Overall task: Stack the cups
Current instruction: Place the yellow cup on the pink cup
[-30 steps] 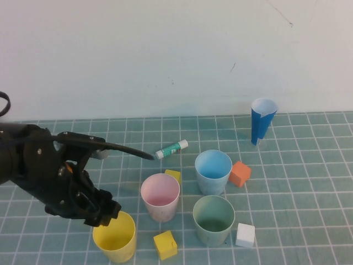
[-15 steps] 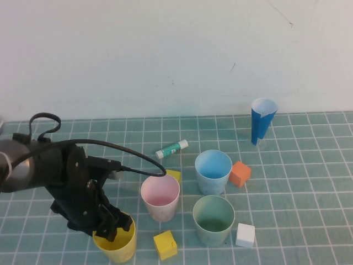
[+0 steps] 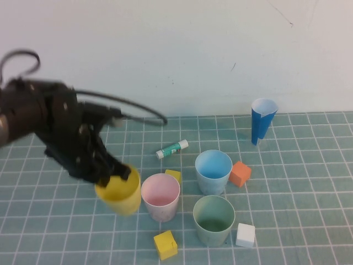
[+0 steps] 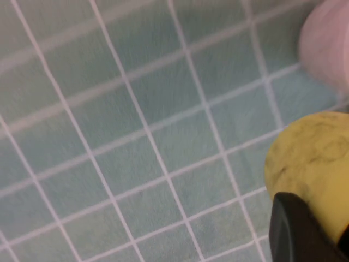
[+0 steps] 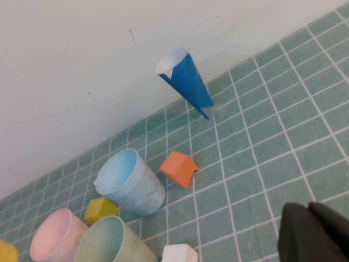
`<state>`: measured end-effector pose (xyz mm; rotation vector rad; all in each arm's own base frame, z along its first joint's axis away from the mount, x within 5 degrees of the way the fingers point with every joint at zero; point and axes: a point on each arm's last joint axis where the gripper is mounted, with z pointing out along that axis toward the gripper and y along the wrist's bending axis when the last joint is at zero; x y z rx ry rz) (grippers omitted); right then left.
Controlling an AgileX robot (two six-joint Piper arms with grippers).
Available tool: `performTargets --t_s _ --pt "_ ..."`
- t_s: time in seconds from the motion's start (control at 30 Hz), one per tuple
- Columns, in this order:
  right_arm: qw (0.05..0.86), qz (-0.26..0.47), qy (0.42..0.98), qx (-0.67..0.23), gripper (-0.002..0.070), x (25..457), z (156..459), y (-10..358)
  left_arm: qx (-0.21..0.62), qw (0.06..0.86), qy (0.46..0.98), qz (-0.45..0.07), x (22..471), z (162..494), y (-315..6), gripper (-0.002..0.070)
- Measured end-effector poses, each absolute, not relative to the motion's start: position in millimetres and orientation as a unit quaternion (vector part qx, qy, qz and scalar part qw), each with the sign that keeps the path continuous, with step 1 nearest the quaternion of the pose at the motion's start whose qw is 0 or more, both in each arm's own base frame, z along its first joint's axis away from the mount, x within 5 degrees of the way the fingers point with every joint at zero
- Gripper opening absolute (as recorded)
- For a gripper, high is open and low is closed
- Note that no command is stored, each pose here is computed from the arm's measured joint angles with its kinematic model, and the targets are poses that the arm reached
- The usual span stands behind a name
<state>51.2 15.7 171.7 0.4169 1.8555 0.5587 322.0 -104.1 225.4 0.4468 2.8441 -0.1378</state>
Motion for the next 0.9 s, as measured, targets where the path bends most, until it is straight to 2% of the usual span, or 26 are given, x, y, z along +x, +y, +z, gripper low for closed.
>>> performTargets --t_s 0.13,0.23,0.3,0.4,0.67,0.9 --pt "0.548 0.236 0.783 0.176 -0.0003 51.2 171.7 15.7 0.17 0.19 0.965 -0.057 328.8 284.7 -113.1 0.0006" --pt "0.548 0.236 0.783 0.176 -0.0003 51.2 171.7 15.7 0.184 0.222 0.955 -0.064 333.9 306.0 -124.5 0.0006" --pt "0.548 0.236 0.783 0.176 -0.0003 51.2 171.7 15.7 0.194 0.229 0.952 -0.067 338.0 308.9 -132.3 0.0006" --pt "0.548 0.234 0.784 0.174 -0.0003 51.2 171.7 15.7 0.206 0.215 0.952 -0.066 345.5 299.1 -143.1 0.0006" --pt "0.55 0.23 0.785 0.167 -0.0003 51.2 171.7 15.7 0.22 0.137 0.964 -0.058 363.4 237.3 -161.8 0.0006" --pt "0.551 0.229 0.785 0.167 -0.0003 51.2 171.7 15.7 0.218 0.134 0.965 -0.059 373.8 213.9 -166.4 0.0006"
